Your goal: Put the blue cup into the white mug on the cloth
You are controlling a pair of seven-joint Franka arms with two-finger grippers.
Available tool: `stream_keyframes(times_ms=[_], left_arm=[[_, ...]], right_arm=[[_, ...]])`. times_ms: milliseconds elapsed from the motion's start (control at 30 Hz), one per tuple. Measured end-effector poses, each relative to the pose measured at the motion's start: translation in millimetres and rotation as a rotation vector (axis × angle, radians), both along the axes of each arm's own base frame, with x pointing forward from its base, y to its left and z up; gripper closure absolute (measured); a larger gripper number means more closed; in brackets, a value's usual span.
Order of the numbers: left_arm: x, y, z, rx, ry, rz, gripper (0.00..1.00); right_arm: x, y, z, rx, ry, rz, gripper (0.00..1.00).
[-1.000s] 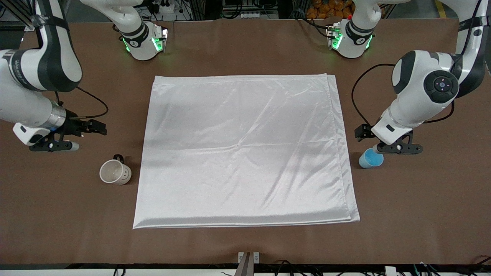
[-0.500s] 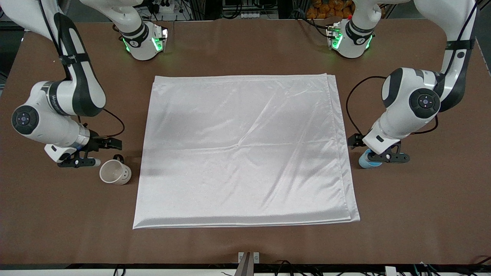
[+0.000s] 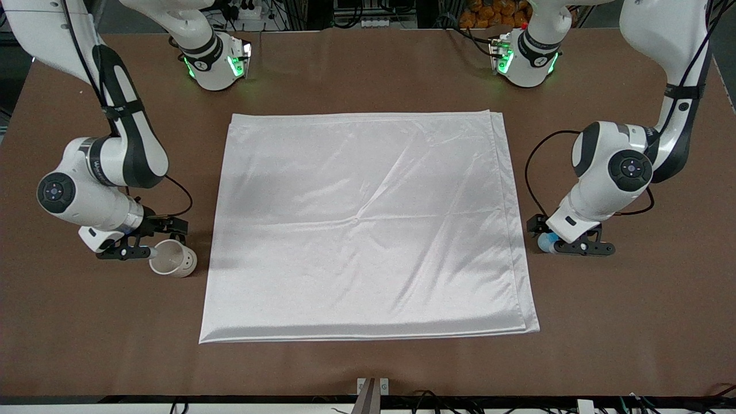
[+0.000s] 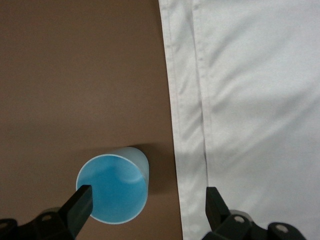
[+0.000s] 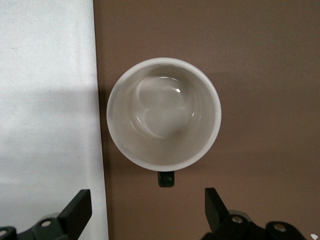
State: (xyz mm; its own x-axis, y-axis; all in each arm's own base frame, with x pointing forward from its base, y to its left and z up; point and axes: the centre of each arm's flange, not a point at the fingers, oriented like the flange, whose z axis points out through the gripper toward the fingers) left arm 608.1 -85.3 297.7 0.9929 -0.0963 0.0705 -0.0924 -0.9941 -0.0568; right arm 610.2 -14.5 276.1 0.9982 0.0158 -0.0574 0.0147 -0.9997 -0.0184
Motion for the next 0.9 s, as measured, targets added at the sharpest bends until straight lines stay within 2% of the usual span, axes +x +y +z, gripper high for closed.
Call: stream_keyframes(times_ms=[433,633,700,733,767,833,867,900], left_arm=[[1.6,0.1,-33.6,-0.014,-0.020,-0.012,0.00],[1.0,-0.7,-53.3,-0.020,-0.010,-0.013,0.00],[0.5,-0.7,-58.4,-0.021,-0.004,-0.013,0.00],[0.2,-0.7,-61.3,-0.021,0.000,-0.013,0.00],[0.0,-0.7,-63.0,-0.021,0.002,-0.013,0.00],[-0.5,-0.8,-66.1,-0.021,0.006,-0.013,0.00],[-0.7,-0.7,-67.4,-0.021,0.008,-0.013,0.00],[-0.8,-0.7,-68.4,-0.021,0.009,-0.013,0.00]], right_arm=[[1.2,-3.8,-28.3,-0.005,0.007,-0.005,0.03],[2.8,-4.0,-34.0,-0.007,-0.003,-0.005,0.11],[2.8,-4.1,-35.8,-0.007,-0.003,-0.005,0.19],[2.8,-4.1,-36.8,-0.007,-0.002,-0.004,0.29],[2.8,-4.1,-37.3,-0.007,-0.002,-0.004,0.29],[2.8,-4.1,-37.9,-0.007,-0.002,-0.004,0.39],[2.8,-4.1,-37.9,-0.007,-0.002,-0.004,0.49],[2.9,-4.2,-37.8,-0.007,-0.002,-0.004,0.54]])
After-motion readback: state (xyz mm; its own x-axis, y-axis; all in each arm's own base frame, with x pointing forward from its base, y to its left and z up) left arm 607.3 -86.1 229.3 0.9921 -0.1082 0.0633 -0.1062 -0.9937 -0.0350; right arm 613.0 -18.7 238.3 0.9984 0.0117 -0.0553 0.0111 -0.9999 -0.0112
